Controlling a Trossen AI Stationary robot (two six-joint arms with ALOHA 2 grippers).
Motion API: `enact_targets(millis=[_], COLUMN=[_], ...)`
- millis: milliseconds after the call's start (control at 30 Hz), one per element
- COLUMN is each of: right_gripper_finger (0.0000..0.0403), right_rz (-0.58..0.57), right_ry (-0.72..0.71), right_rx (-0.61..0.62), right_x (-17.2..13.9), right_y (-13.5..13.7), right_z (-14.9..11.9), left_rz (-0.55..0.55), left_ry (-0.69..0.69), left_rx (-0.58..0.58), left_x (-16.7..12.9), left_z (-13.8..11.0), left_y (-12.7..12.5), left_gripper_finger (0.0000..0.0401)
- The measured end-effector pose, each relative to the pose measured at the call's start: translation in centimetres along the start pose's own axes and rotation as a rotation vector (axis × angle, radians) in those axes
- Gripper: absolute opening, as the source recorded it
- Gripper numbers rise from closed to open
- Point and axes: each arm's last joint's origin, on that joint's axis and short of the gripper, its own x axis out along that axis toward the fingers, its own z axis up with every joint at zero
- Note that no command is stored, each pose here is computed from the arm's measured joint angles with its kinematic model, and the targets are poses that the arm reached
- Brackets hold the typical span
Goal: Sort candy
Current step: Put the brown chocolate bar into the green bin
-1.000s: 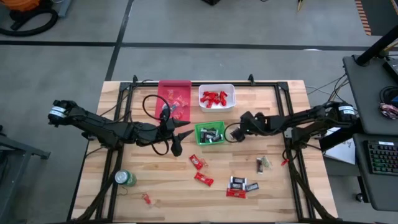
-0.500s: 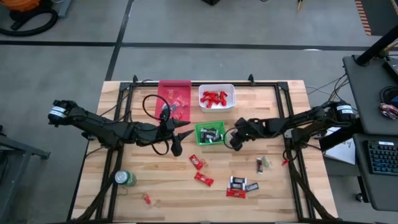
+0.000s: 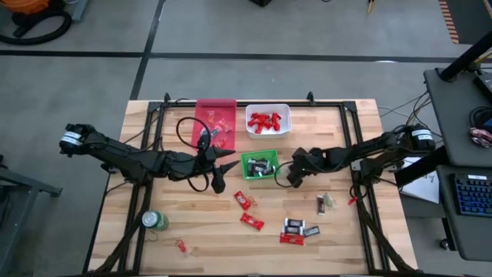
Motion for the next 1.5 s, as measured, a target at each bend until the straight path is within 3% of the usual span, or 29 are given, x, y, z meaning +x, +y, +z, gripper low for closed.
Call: enact_targets(millis=[167, 333, 833, 1267, 1500], right_gripper_finger=[0.0009, 0.0009, 0.0009, 0.0009, 0.0009], right_rz=[-0.069, -0.101, 0.001, 0.026, 0.066], right_ry=[0.057, -0.047, -0.196, -0.175, -0.015], right_rx=[-0.070, -0.096, -0.043, -0.063, -0.106], right_x=[-1.2, -2.5, -2.6, -2.5, -2.5], right_y=[-1.3, -1.5, -0.5, 0.1, -0.1], right_z=[-0.5, 0.1, 0.6, -0.6, -1.7], left_rz=[0.000, -0.001, -0.013, -0.037, -0.039], left_ry=[-0.002, -0.003, 0.022, 0.018, 0.012], left_rx=[-0.002, -0.003, -0.022, 0.009, 0.001], left_x=[0.0, 0.0, 0.9, 0.9, 0.9], left_z=[0.0, 0.0, -1.1, -1.5, -1.4], left_y=[0.0, 0.0, -1.0, -1.8, -1.8], left_gripper_finger=[0.0161, 0.0161, 0.0161, 0.0161, 0.0161])
